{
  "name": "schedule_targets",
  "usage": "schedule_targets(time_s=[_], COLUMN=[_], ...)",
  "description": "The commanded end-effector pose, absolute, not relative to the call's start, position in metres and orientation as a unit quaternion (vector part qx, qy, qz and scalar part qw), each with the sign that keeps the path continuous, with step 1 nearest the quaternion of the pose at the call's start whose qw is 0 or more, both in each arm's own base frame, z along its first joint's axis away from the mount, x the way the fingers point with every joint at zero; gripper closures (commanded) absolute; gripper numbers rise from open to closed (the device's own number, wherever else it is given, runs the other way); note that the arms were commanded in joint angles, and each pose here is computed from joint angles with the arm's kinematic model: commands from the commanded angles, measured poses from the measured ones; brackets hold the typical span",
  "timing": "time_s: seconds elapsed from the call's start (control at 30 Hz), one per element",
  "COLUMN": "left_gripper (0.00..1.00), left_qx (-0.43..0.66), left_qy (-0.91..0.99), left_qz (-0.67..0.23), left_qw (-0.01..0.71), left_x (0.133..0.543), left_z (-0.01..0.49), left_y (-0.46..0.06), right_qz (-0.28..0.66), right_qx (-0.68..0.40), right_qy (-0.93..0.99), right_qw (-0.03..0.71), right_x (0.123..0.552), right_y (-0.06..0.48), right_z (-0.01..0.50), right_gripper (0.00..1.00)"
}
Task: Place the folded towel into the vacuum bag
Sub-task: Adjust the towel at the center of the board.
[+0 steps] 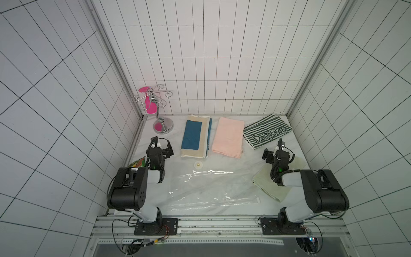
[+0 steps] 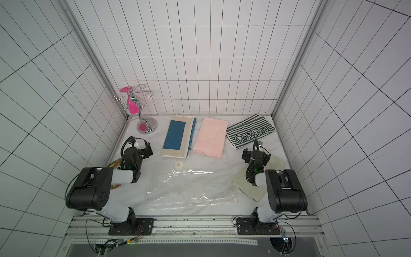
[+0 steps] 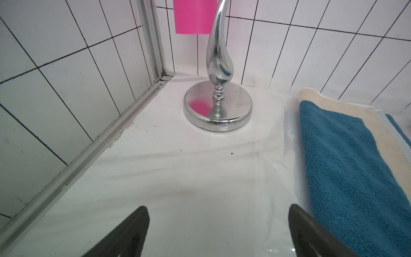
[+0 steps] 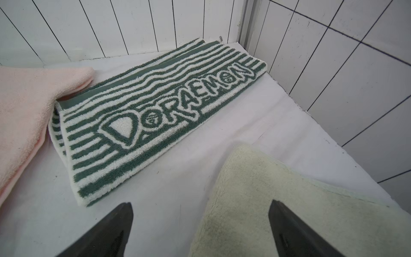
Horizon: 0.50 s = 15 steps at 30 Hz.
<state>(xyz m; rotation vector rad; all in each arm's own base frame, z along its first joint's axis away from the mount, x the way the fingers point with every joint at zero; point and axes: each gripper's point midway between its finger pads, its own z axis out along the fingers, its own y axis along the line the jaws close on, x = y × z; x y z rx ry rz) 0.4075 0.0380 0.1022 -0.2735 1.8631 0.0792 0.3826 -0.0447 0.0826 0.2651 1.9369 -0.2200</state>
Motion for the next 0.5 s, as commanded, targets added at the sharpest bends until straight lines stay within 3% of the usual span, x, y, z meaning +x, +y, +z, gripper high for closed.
schedule_targets(time_s=[0.0,0.47], left_gripper=[0.02,0.01], left_qx=[-0.114,-0.120], left_qy=[0.790,0.789], left_qz=[0.030,0.029], left_qw=[0.602,0.602], left_x=[0.4116,0.4110], left_z=[0.1150,0.1148], left_y=[0.0377,0.0392], right_qz=[-0.096,-0.096], right_qx=[0.116,0.117], right_qy=[0.806,0.805], right_qw=[0.573,0.574], right_x=[0.3921,0.3920], right_y=[-0.0482,-0.0486], right_z=[0.0983,0.0984], right_gripper=[0.01,0.01])
